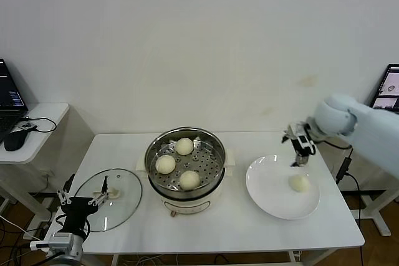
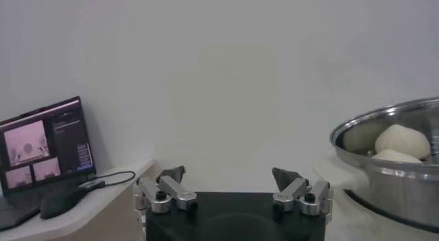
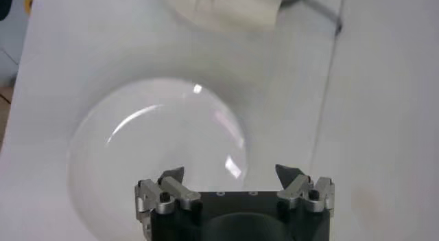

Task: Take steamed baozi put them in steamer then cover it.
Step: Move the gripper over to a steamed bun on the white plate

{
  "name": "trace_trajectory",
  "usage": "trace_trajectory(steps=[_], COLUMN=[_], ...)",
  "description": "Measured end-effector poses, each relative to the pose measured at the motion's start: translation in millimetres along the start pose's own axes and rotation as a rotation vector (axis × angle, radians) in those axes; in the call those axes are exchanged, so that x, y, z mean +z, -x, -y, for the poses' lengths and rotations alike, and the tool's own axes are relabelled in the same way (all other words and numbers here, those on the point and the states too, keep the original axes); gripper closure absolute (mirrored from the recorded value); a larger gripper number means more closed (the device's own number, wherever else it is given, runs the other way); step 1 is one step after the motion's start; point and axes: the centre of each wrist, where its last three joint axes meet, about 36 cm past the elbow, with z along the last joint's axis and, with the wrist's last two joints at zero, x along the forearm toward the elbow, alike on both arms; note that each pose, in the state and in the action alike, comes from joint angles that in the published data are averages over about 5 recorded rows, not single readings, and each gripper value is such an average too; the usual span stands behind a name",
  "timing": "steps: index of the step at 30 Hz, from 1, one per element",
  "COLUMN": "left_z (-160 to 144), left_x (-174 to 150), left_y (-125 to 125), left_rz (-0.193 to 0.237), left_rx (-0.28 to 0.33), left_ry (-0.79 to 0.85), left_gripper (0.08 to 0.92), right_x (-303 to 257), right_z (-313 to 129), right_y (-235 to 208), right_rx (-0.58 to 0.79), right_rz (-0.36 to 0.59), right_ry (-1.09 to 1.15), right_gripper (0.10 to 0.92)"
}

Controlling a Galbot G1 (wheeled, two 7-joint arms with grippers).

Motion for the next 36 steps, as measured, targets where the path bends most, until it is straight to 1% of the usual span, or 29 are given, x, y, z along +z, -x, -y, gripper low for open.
trace_trajectory(steps=[7, 14, 22, 32, 36], left_z=[1, 0, -4, -5, -5], left_x=[0, 0, 0, 1, 3], left_y=[-1, -4, -4, -2, -2], left_rz=[-0.005, -0.009, -0.008, -0.009, -0.013], left_rx=[0.001, -0.001, -0.008, -0.012, -0.013], left_ry=[0.007, 0.009, 0.012, 0.010, 0.009], left_gripper=[0.177, 0.177, 0.177, 0.177, 0.177], right_x=[30, 44, 48, 40, 39], right_z=[-28, -41, -41, -38, -37], right_y=[40, 72, 98, 126, 132], right_rx=[-0.034, -0.041, -0.034, -0.046, -0.046], right_rz=[-0.050, -0.088, -0.103, -0.104, -0.108], right_ry=[0.052, 0.075, 0.091, 0.096, 0.097], right_gripper=[0.200, 0.200, 0.199, 0.199, 0.224])
